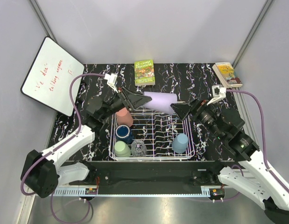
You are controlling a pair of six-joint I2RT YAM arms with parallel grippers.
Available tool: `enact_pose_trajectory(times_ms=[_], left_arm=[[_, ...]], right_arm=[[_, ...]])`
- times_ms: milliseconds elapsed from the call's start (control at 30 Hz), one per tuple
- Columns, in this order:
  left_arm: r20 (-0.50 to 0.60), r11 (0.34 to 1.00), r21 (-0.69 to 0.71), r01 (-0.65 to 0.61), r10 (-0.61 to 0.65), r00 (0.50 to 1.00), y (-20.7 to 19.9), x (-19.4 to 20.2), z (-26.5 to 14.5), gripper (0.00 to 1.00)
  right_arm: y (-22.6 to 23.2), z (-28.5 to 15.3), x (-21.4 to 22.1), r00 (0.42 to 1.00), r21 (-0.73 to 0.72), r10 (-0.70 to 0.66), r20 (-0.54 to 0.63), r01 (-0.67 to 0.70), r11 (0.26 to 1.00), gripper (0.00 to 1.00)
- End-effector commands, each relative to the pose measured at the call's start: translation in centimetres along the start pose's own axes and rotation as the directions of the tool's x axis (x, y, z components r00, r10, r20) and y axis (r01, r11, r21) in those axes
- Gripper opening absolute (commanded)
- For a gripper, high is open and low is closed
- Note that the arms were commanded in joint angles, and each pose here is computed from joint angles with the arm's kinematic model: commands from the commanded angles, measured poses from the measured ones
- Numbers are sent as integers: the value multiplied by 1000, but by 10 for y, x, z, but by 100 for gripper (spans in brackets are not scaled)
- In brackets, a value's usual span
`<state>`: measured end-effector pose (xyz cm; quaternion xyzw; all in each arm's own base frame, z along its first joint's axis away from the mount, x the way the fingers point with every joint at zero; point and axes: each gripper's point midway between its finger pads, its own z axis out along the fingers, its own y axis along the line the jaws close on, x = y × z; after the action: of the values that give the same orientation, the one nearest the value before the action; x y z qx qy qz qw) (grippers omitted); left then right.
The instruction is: Unload the cups from the dish rack
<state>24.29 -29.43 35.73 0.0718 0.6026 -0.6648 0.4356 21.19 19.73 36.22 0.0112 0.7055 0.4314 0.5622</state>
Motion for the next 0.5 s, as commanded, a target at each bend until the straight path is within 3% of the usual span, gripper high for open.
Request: enact_pose_trajectory(times_ms=[0, 167, 367, 467], left_arm=[[17, 989, 146, -31, 29, 999, -33, -9, -1, 0], [-7, 985, 172, -15, 16, 1000, -36, -5, -1, 0], [-23, 984, 176, -8, 12, 1000, -34, -1, -2, 0], [-29, 985, 173, -9, 14, 999, -33, 1, -2, 0]], right_arm=[[25, 9, -4, 1000, -115, 20, 1, -20, 993, 92], [36, 27, 6, 998, -171, 31, -50, -39, 984, 88], [46, 38, 9, 997, -226, 41, -59, -53, 973, 56], [47, 41, 11, 997, -236, 43, -67, -58, 970, 30]])
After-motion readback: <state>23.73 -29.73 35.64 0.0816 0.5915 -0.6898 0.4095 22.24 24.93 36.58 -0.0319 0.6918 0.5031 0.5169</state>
